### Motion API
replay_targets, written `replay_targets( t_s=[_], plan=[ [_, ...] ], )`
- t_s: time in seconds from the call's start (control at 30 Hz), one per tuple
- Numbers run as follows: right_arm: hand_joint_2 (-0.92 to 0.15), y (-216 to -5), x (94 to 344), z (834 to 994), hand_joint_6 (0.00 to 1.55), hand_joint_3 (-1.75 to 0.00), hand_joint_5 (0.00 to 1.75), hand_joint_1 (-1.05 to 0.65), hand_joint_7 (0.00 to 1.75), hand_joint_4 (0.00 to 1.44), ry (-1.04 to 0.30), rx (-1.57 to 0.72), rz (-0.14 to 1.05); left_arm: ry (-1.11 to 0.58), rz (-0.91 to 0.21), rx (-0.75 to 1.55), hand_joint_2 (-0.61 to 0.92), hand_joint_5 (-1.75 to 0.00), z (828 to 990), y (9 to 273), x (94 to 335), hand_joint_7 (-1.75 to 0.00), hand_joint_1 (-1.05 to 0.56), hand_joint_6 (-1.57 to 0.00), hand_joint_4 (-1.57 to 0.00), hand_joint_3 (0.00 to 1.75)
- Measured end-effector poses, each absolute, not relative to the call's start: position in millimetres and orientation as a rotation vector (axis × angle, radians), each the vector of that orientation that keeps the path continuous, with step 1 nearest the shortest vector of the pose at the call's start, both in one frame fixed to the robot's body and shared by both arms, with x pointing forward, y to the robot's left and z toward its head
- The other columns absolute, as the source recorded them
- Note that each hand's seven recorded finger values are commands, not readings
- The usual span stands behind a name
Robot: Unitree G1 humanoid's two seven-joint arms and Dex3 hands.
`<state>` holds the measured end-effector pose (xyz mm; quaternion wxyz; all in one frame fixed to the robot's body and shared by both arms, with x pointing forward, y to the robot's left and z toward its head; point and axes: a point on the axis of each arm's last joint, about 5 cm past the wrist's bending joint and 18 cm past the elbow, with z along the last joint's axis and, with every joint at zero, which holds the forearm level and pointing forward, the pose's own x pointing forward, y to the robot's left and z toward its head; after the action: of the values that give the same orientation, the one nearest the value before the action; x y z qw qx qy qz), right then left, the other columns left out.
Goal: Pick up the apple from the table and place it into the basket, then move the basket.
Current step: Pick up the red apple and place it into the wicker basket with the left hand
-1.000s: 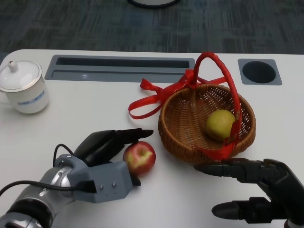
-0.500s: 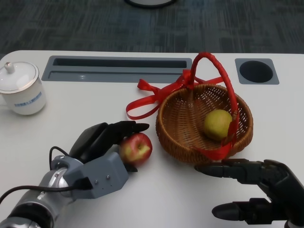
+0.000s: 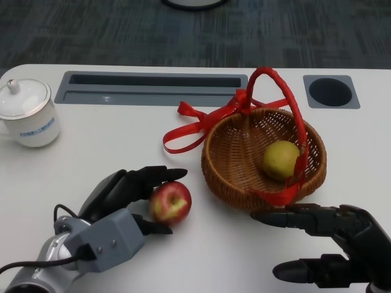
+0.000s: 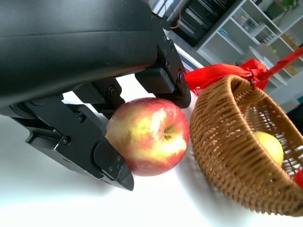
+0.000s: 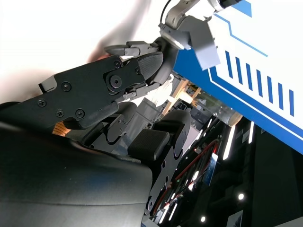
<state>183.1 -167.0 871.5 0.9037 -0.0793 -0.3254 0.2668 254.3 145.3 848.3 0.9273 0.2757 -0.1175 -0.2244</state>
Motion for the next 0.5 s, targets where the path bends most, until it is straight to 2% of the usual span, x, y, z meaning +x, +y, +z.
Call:
replay_targets(
  t_s=[0.17, 0.5],
  plan=[
    [-0.79, -167, 184, 871.1, 0.78, 0.00, 0.00, -0.34, 0.00, 0.83, -0.670, -0.163, 0.552, -0.329, -0.429, 0.520, 0.76, -0.02, 856.9, 153, 249, -0.02, -0.07, -1.16, -1.27, 0.00],
    [-0.78, -167, 186, 870.8, 0.78, 0.00, 0.00, -0.34, 0.00, 0.83, -0.668, -0.162, 0.554, -0.509, -0.376, 0.435, 0.75, -0.03, 895.5, 166, 243, -0.02, -0.05, -1.18, -1.30, 0.00]
  ],
)
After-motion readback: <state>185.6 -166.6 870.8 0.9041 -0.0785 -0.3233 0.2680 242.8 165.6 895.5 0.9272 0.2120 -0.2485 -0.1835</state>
